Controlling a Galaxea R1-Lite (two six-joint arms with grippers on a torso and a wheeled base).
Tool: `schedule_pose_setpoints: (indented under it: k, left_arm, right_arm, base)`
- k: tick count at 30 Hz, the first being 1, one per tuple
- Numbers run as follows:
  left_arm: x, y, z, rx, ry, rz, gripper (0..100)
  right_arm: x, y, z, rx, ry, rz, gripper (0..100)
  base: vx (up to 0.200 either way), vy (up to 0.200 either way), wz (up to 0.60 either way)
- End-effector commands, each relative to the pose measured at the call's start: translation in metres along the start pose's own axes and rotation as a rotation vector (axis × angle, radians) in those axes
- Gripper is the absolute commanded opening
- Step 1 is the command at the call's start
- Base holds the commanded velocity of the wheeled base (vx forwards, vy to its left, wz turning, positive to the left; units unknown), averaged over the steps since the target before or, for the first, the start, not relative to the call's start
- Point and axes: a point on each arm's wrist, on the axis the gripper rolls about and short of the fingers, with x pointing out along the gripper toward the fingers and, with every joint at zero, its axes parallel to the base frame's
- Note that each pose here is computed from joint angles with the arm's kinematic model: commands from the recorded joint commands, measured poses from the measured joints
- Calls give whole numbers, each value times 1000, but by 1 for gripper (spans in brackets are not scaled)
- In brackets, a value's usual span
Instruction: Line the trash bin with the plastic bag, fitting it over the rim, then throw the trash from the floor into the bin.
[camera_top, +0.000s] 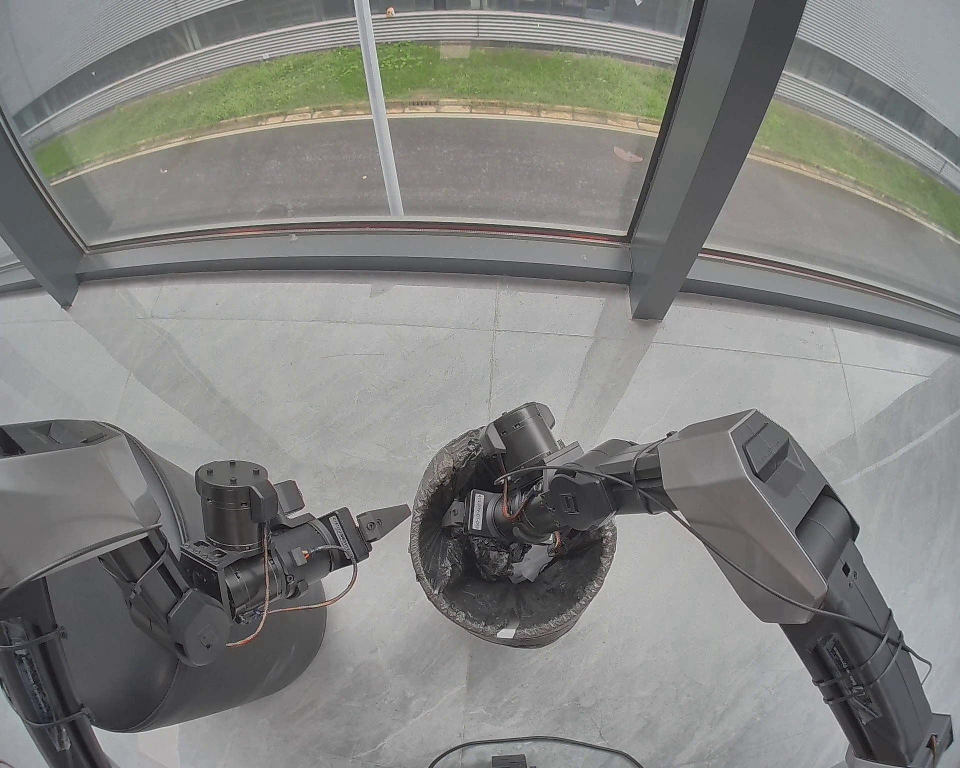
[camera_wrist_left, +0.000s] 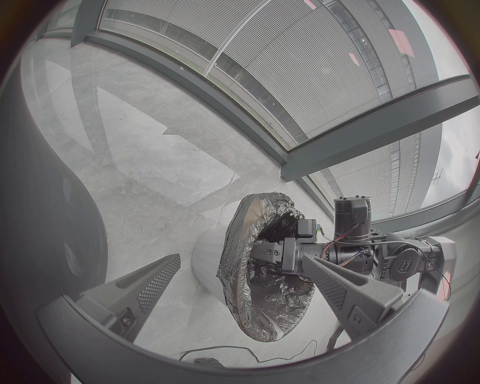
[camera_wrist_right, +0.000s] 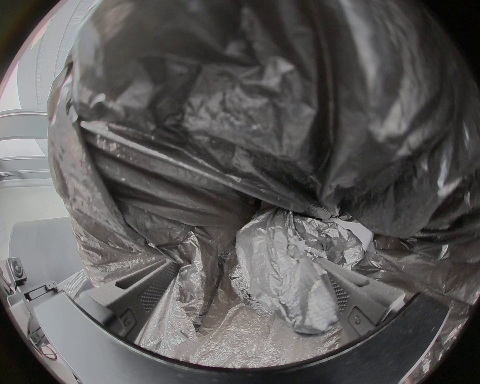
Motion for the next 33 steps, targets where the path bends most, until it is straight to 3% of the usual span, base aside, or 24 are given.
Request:
schedule_pose_setpoints:
  k: [1, 5, 11, 18, 27, 33]
  left_arm:
    - [1, 1, -1, -2, 5, 2, 100]
    - [1, 1, -1, -1, 3, 3, 100]
    - [1, 0, 0, -2, -10, -7, 100]
    - [-2, -4, 0, 6, -26, -27, 100]
    - [-4, -11, 0, 26, -48, -43, 100]
    - [-11, -15, 2, 41, -88, -75, 100]
  right_arm:
    - [1, 0, -1, 0, 2, -1, 100]
    - [-4, 2, 2, -1, -5, 2, 100]
    - [-56, 18, 18, 12, -3, -65, 100]
    - [-116, 40, 31, 46, -32, -47, 100]
    - [-183, 65, 42, 64, -169, -24, 100]
    - [-199, 56, 37, 63, -210, -118, 100]
  base:
    - [0, 0, 0]
    - [0, 0, 0]
    - [0, 0, 0]
    - [0, 0, 0]
    - [0, 0, 0]
    - [0, 0, 0]
